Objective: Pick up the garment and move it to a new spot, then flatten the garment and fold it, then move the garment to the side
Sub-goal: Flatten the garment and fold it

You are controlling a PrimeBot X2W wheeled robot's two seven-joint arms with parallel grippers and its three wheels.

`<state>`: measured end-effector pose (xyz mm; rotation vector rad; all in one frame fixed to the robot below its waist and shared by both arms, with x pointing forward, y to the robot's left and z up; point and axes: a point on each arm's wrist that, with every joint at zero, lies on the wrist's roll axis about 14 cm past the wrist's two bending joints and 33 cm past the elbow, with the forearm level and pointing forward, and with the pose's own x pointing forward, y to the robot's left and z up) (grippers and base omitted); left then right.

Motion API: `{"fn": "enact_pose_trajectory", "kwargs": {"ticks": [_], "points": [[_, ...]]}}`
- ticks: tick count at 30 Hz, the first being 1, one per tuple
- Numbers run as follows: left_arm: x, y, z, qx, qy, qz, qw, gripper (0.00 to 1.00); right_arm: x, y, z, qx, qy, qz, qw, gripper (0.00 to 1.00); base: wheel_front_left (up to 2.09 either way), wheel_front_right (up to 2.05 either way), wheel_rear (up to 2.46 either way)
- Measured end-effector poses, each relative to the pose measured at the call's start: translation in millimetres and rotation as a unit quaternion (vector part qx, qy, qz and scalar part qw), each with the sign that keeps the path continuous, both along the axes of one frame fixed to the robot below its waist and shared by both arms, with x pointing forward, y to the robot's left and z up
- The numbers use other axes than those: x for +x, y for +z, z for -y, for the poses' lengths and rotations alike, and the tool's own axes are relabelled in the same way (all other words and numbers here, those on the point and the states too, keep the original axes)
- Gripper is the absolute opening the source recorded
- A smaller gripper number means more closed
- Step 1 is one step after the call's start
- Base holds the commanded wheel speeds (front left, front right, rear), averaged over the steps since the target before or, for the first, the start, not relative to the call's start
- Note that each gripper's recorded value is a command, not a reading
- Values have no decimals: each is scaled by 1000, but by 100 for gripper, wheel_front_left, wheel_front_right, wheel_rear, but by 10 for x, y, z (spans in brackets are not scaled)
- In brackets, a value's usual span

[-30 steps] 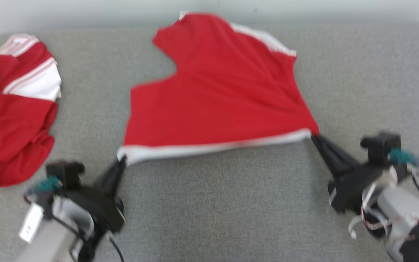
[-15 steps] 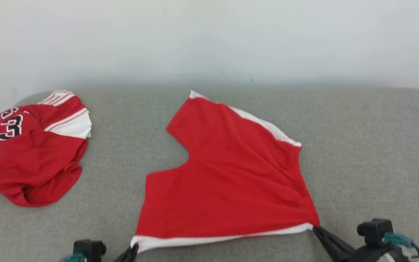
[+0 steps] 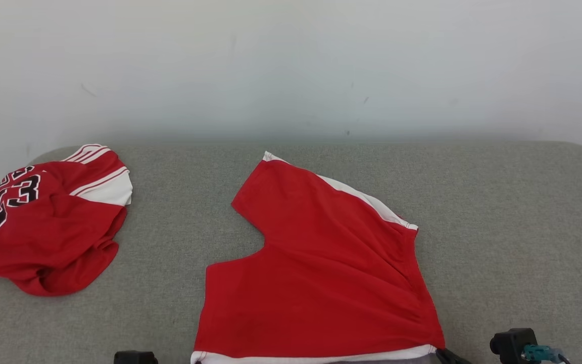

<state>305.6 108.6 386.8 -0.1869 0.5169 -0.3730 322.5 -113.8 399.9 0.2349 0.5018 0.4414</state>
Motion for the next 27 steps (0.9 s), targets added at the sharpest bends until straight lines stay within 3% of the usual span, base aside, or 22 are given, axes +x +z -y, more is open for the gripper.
{"fn": "enact_pose_trajectory", "kwargs": {"ticks": [8, 9, 10, 11, 12, 13, 22, 27], "points": [[-67, -71, 21, 7, -4, -18, 1000, 0, -54, -102, -10, -23, 7, -27, 999, 0, 0, 0, 0], [-67, -71, 19, 7, -3, -18, 1000, 0, -57, -106, -14, -24, 8, -29, 999, 11, 0, 0, 0], [-63, -69, 10, 8, 0, -18, 1000, 11, -60, -110, -17, -25, 10, -31, 999, 72, 0, 0, 0], [-62, -70, 3, 9, 2, -18, 1000, 11, -58, -103, -22, -25, 11, -30, 999, 72, 0, 0, 0], [-64, -73, -2, 9, 3, -20, 1000, 53, -54, -91, -27, -24, 12, -29, 999, 100, 0, 0, 0], [-59, -71, -9, 7, 6, -21, 1000, 99, -48, -84, -29, -24, 11, -28, 999, 100, 0, 0, 0], [-33, -8, -175, -39, 63, -24, 997, 100, 5, 76, 10, 14, -8, -19, 1000, 100, 0, 0, 0], [135, 293, -301, -57, 93, 42, 993, 100, 73, 285, 113, 26, -19, 16, 999, 100, 0, 0, 0]]}}
